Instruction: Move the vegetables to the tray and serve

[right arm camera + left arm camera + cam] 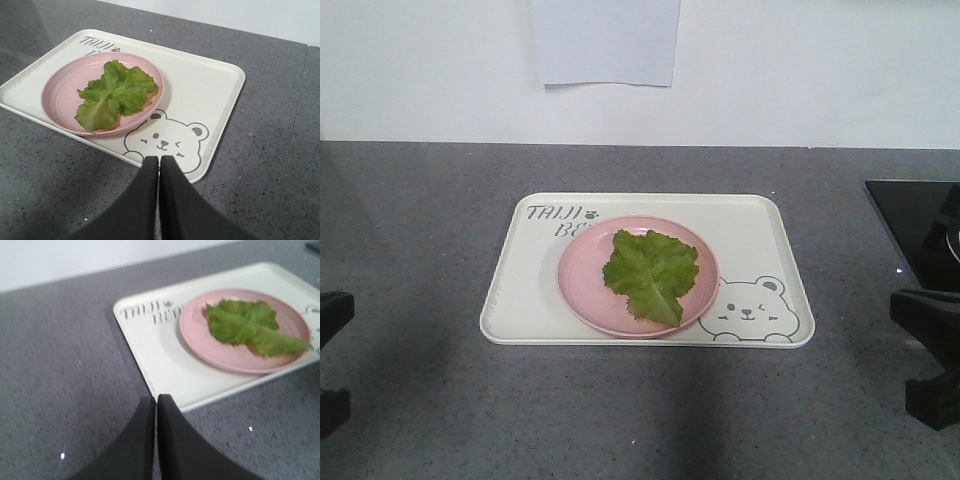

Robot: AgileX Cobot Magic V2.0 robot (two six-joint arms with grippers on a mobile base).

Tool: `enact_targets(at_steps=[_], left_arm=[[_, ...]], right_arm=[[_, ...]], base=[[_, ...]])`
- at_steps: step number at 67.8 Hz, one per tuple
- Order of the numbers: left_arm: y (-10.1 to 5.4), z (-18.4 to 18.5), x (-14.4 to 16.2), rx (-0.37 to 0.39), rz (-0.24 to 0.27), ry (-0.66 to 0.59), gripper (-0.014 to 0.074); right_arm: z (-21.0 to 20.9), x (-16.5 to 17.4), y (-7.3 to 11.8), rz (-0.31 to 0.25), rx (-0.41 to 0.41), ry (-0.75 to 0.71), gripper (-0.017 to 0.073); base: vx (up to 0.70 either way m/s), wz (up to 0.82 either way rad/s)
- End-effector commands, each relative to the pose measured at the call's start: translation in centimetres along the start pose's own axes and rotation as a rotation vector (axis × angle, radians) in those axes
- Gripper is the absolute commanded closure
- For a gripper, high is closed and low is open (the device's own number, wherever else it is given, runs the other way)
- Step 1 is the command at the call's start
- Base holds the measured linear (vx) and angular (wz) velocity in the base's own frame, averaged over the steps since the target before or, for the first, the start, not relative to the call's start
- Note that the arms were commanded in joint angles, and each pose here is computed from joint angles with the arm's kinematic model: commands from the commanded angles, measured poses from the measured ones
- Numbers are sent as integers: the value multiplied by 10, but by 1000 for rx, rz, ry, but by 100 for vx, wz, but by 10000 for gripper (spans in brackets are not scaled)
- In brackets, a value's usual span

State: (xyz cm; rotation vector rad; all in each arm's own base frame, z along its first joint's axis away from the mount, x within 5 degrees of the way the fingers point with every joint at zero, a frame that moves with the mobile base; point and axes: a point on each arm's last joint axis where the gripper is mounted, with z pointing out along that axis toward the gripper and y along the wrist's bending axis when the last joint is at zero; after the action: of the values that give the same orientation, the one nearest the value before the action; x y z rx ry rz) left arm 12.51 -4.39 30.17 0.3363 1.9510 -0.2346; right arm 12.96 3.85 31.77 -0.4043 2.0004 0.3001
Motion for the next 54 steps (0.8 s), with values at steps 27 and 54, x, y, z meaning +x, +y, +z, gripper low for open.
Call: enact_targets(at_steps=[27,54], left_arm=[[15,-18,107,-180,-128,-436,599],[18,-30,124,-290,-125,-477,599]], right_arm=[[-5,-11,-1,-3,15,-60,565],[-5,-11,-1,-3,15,-60,565]], base=[[0,0],[0,0]])
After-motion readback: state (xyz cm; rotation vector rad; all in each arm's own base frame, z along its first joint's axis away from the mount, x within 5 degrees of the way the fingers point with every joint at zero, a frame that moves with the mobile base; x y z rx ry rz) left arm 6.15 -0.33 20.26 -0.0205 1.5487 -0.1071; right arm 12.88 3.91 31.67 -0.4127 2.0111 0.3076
